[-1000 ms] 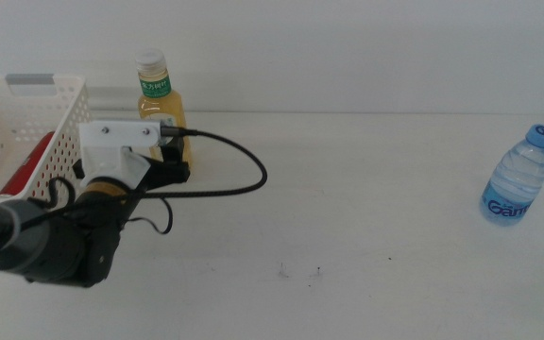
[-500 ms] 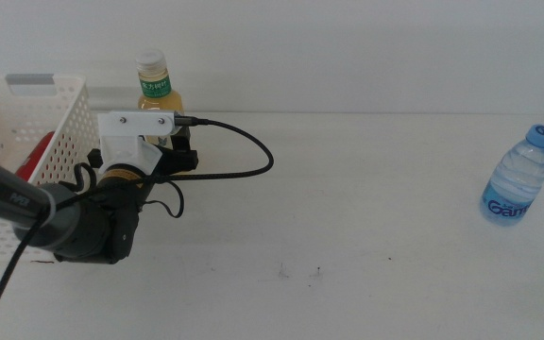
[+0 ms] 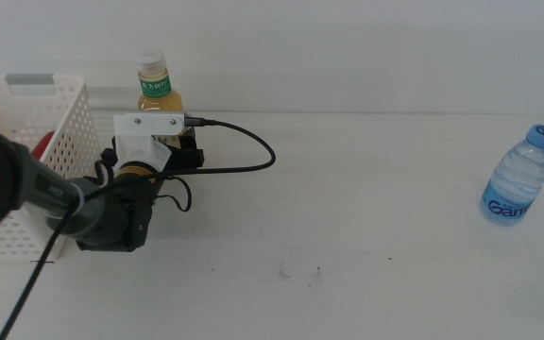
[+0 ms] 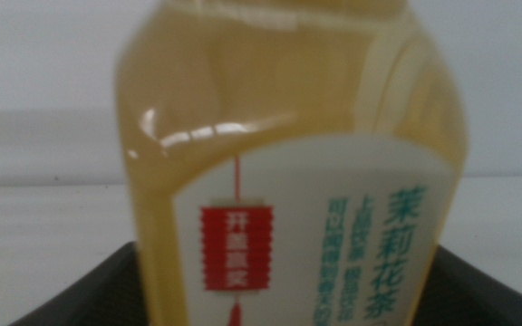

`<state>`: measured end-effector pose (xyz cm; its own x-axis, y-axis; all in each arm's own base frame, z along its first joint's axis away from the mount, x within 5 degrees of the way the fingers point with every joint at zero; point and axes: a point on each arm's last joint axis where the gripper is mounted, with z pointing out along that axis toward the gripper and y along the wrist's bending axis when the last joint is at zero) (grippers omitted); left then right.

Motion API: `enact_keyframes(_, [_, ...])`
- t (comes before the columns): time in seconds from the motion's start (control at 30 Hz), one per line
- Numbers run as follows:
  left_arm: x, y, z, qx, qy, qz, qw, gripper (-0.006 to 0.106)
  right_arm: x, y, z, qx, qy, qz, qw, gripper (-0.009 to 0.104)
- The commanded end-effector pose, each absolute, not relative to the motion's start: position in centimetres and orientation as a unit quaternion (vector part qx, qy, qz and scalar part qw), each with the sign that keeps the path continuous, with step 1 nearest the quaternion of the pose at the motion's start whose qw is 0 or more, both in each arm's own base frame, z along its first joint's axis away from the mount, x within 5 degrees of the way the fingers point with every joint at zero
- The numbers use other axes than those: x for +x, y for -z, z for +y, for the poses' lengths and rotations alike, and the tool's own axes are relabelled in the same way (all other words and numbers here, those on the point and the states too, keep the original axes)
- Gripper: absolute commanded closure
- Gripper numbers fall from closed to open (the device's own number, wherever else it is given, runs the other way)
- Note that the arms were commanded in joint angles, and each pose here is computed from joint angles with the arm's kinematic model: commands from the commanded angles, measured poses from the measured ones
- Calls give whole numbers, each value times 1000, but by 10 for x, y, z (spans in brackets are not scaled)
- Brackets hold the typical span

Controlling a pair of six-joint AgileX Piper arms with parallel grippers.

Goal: Use arms to grab the bottles and put them into the dustbin to the left of the table.

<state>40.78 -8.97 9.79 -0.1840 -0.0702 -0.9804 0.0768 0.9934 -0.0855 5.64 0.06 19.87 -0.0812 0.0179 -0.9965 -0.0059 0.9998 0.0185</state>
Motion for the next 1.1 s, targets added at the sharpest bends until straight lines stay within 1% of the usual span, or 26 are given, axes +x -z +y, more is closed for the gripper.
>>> enact_keyframes(0.0, [414, -94, -90, -1, 52, 765, 642, 7, 56, -199, 0, 2, -4, 731, 682, 4])
enact_keyframes(0.27, [430, -85, -89, -1, 36, 757, 653, 7, 56, -199, 0, 2, -4, 731, 682, 4])
enact_keyframes(0.4, [433, -85, -89, -1, 35, 754, 656, 7, 56, -199, 0, 2, -4, 731, 682, 4])
enact_keyframes(0.47, [433, -85, -88, -5, 34, 753, 657, 9, 56, -199, 0, 2, -4, 731, 682, 4])
enact_keyframes(0.63, [433, -85, -88, -11, 34, 755, 655, 31, 56, -199, 0, 2, -4, 731, 682, 4])
enact_keyframes(0.73, [431, -90, -86, -16, 34, 757, 652, 45, 56, -199, 0, 2, -4, 731, 682, 4])
enact_keyframes(0.8, [426, -97, -85, -16, 34, 759, 650, 53, 56, -199, 0, 2, -4, 731, 682, 4])
enact_keyframes(0.93, [412, -118, -82, -17, 36, 755, 654, 60, 56, -199, 0, 2, -4, 731, 682, 4])
enact_keyframes(1.07, [388, -143, -80, 7, 40, 762, 646, 61, 56, -199, 0, 2, -4, 731, 682, 4])
